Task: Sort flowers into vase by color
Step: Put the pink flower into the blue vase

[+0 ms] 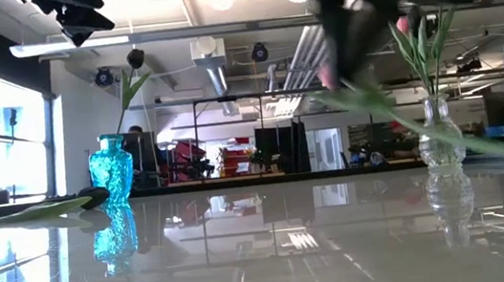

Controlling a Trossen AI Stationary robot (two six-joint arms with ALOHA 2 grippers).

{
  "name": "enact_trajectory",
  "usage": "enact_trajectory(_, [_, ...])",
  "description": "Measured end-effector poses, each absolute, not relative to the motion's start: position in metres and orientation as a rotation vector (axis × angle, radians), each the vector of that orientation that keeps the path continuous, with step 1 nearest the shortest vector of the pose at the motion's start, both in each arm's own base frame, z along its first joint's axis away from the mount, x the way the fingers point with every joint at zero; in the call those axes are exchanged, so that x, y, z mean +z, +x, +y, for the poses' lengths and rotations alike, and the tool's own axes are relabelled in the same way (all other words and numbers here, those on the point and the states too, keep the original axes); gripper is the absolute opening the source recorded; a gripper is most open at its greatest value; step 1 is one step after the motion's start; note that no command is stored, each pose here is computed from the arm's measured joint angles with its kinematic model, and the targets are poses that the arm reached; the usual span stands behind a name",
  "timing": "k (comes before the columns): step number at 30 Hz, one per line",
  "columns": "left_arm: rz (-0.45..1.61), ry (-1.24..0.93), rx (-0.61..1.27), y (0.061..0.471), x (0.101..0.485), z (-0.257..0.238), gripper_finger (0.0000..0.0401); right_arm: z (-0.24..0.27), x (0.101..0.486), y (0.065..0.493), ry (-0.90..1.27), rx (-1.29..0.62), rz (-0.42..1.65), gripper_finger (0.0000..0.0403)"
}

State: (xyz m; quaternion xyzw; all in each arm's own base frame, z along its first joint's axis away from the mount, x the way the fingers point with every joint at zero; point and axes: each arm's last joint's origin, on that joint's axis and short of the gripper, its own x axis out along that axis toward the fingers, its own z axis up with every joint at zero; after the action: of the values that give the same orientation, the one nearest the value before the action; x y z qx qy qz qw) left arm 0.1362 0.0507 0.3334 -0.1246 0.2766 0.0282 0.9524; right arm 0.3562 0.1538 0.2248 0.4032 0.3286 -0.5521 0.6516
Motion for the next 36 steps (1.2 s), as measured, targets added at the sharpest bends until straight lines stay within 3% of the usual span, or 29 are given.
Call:
enact_trajectory(16, [0.553, -0.311, 0.075, 0.137, 0.334, 0.051, 0.0181, 0.071, 0.334, 0.408, 0.583, -0.990, 0.588, 0.0000])
enact_trajectory(36, [0.489, -0.380, 0.097, 0.140, 0.339, 0.052, 0.0181, 0.000, 0.363, 0.453, 0.387, -0.507, 0.531, 0.0000])
